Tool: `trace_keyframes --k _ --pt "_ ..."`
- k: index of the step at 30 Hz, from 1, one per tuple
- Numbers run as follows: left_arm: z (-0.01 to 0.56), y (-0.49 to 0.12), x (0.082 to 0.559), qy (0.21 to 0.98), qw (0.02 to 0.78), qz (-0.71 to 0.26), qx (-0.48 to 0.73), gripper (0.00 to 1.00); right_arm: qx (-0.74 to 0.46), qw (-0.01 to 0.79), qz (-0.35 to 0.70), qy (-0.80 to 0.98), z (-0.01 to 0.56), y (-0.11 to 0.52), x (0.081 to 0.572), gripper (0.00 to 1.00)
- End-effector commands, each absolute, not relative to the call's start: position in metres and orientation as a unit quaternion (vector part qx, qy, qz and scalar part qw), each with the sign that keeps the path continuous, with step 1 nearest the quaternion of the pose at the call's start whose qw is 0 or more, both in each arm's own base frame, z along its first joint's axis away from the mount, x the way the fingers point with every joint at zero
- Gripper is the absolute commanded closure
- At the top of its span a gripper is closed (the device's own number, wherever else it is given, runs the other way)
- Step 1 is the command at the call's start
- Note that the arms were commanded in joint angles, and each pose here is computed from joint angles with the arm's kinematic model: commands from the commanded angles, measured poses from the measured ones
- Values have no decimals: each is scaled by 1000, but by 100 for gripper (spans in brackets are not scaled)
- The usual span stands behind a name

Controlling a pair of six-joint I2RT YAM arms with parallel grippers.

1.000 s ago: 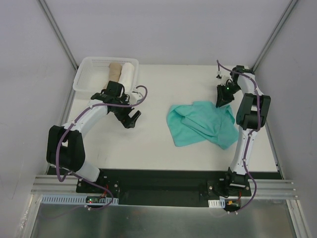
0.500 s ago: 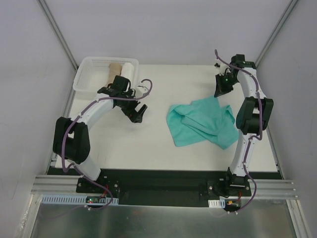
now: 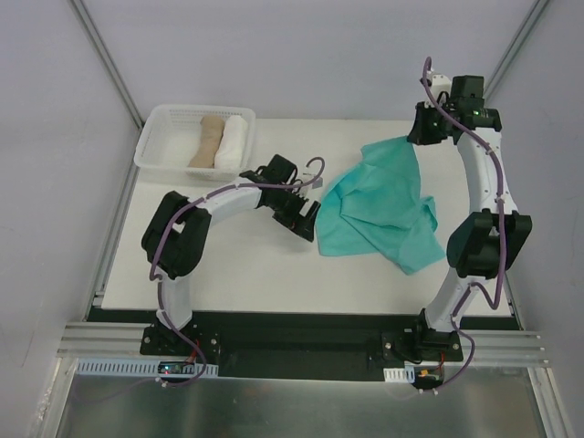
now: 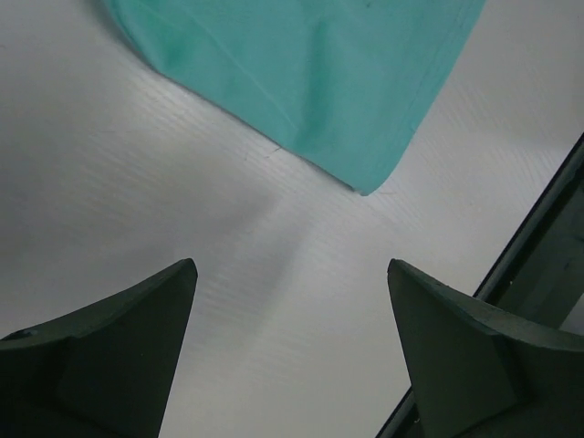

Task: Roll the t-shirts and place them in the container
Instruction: Flatten out the T-shirt at the center of the board.

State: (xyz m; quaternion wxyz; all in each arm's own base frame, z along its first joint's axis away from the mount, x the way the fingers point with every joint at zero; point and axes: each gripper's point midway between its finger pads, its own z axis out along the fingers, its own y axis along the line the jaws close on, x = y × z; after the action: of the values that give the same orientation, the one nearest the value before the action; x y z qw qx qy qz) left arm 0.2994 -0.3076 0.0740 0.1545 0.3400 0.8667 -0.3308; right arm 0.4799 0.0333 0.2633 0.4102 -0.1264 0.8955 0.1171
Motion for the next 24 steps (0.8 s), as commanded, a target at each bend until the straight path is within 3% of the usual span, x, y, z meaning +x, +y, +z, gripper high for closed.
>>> trace_keyframes --k 1,5,12,24 --pt "74 -335 287 874 125 -360 302 14 -101 390 131 906 248 31 474 99" --pt "65 -343 285 880 106 -362 288 17 -95 390 139 905 247 31 476 99" --pt "54 -361 272 870 76 -382 302 36 -83 385 148 907 241 28 480 99" --pt "28 -375 252 875 42 -369 311 49 -66 376 172 908 235 22 475 99"
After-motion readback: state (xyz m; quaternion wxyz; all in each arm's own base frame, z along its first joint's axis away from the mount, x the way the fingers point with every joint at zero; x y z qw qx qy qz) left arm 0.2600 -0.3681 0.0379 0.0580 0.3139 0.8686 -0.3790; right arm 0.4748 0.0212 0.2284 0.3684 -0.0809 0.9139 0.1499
